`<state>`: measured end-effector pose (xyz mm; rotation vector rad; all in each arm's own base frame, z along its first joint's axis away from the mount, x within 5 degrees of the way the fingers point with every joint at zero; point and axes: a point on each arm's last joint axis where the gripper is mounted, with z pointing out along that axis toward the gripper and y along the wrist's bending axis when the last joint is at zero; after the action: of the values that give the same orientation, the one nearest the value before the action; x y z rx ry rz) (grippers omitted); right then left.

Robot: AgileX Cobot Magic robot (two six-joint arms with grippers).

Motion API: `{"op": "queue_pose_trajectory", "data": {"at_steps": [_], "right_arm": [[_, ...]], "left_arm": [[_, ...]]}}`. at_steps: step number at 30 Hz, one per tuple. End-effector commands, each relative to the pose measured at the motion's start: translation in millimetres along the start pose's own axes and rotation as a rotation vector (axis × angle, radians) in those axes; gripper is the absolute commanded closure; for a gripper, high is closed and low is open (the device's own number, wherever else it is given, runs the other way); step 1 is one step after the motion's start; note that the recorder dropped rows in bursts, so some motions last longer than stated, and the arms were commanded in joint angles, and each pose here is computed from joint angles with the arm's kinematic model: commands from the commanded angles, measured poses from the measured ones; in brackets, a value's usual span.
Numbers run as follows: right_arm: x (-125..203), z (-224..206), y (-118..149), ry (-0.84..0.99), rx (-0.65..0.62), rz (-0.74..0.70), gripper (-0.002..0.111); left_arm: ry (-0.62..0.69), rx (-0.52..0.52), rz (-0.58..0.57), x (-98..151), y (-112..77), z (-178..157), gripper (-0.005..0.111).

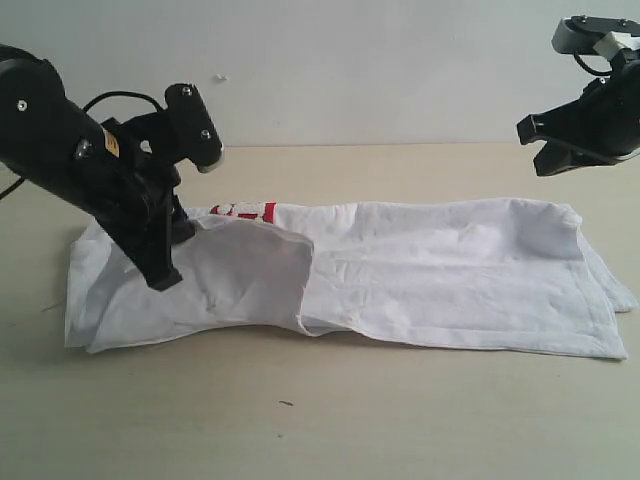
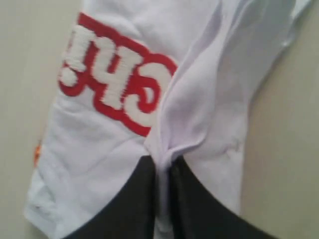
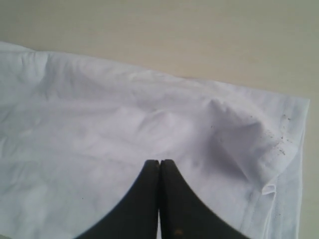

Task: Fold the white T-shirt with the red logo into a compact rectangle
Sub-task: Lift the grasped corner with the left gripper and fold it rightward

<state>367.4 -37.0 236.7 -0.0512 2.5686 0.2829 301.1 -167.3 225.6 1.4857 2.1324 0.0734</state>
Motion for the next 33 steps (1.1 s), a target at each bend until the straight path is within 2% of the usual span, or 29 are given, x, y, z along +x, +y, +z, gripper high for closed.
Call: {"op": "queue_pose_trajectory", "data": {"at_steps": [1, 6, 12, 23, 26, 31, 33], "right_arm": [[-1, -6, 3, 0.001, -0.014, -0.011, 0.108], [1, -6, 4, 0.024, -0.026, -0.029, 0.108], [3, -6, 5, 0.051, -0.043, -0.063, 0.108], [5, -6, 7, 0.07, -0.057, -0.063, 0.108], [5, -6, 7, 0.074, -0.059, -0.063, 0.108], [6, -6, 7, 0.076, -0.06, -0.063, 0.108], [6, -6, 8, 0.083, -0.07, -0.066, 0.108]], "left_arm": [[-0.082, -0.109, 0.004, -2, 24.7, 26, 0.107], [-0.094, -0.142, 0.027, -1, 37.3, 73, 0.107], [-0.069, -0.135, 0.004, 3, 48.4, 107, 0.107], [-0.091, -0.177, -0.083, 13, 61.2, 120, 0.106], [-0.09, -0.174, -0.115, 15, 61.6, 122, 0.095], [-0.089, -0.173, -0.115, 15, 61.4, 122, 0.056], [-0.086, -0.169, -0.129, 16, 60.7, 124, 0.044]]}}
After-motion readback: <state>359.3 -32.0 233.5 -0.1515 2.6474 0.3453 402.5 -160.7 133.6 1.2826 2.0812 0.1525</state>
